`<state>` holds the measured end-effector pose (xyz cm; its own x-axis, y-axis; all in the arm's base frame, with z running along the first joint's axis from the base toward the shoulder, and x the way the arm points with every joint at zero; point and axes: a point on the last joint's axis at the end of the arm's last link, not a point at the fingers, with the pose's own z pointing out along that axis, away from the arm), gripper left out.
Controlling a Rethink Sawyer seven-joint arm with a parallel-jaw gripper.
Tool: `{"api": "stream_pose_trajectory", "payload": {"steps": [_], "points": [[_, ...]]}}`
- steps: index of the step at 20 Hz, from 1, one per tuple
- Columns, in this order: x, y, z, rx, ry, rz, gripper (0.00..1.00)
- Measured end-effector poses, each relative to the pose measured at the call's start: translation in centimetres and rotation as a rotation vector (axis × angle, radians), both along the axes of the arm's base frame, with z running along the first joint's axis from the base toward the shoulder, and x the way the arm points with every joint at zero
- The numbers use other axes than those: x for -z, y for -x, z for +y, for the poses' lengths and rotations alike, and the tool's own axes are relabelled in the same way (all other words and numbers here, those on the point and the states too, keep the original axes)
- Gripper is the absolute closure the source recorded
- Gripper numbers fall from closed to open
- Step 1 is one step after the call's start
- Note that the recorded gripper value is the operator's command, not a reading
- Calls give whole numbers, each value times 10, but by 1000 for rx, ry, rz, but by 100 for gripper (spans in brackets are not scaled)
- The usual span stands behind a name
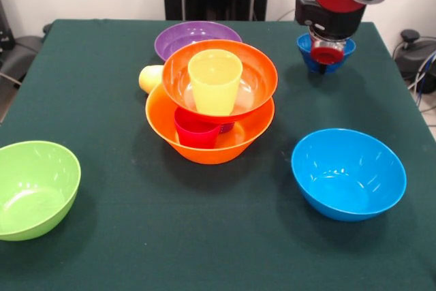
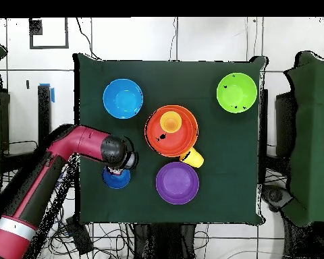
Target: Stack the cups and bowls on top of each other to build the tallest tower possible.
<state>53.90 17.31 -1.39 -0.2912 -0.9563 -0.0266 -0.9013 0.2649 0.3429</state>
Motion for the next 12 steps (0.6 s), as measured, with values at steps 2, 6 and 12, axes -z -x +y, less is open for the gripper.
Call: {"api": "stream_pose_trajectory", "payload": {"steps": [2,6,12], "points": [[-8,-4,-2,7,-8,2,100],[-29,-12,-14,19,-13,16,100],[-57,-24,-39,34,2,48,100]]}}
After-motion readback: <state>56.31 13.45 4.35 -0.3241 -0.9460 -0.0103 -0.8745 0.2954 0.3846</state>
